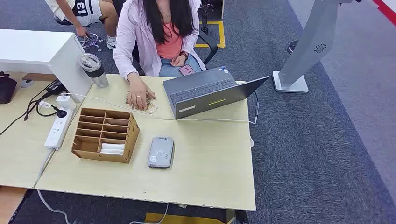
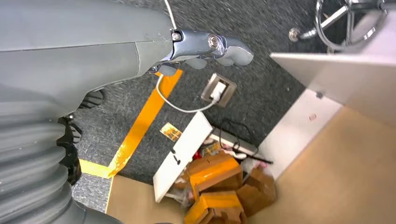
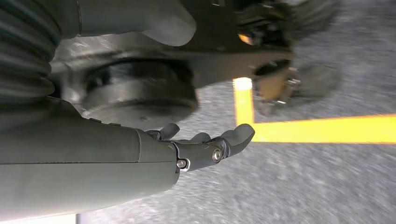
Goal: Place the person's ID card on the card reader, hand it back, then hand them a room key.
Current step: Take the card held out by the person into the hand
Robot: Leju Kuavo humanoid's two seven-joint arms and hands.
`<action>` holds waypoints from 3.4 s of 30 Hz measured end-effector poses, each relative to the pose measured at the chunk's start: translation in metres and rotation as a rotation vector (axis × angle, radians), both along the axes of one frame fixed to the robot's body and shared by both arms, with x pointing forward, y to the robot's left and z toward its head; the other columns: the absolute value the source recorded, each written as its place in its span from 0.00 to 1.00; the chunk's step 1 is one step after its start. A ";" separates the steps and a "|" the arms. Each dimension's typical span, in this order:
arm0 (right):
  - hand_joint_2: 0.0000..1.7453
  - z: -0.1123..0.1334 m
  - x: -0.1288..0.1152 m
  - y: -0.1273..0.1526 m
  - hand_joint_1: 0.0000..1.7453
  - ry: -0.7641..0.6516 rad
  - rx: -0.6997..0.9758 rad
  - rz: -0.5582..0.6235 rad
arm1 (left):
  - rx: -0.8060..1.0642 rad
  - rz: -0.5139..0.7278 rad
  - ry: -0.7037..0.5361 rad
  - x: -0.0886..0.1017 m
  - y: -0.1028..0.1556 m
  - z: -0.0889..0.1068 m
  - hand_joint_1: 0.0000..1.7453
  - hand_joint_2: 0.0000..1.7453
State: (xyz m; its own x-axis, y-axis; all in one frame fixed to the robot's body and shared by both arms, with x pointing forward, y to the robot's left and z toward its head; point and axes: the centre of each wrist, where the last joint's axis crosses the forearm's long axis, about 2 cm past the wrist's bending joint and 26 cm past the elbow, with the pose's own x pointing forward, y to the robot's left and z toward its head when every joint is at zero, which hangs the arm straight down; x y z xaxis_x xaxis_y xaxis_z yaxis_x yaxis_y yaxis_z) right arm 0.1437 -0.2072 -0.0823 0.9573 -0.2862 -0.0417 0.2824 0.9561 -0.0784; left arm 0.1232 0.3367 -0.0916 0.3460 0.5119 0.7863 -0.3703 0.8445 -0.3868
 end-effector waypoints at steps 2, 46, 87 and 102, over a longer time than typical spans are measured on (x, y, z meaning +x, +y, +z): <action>1.00 0.000 0.001 0.000 0.00 0.028 0.012 0.006 | 0.001 -0.008 -0.004 0.003 0.000 0.001 0.00 1.00; 1.00 0.000 0.004 -0.009 0.00 0.148 -0.003 0.042 | -0.012 -0.165 -0.202 0.043 -0.039 0.013 0.00 1.00; 1.00 0.002 0.011 -0.014 0.00 0.153 -0.015 0.077 | -0.511 0.204 -0.033 0.012 -0.038 0.008 0.00 1.00; 1.00 0.000 0.008 -0.020 0.00 0.151 -0.018 0.034 | -0.412 0.323 -0.102 0.011 -0.042 0.010 0.00 1.00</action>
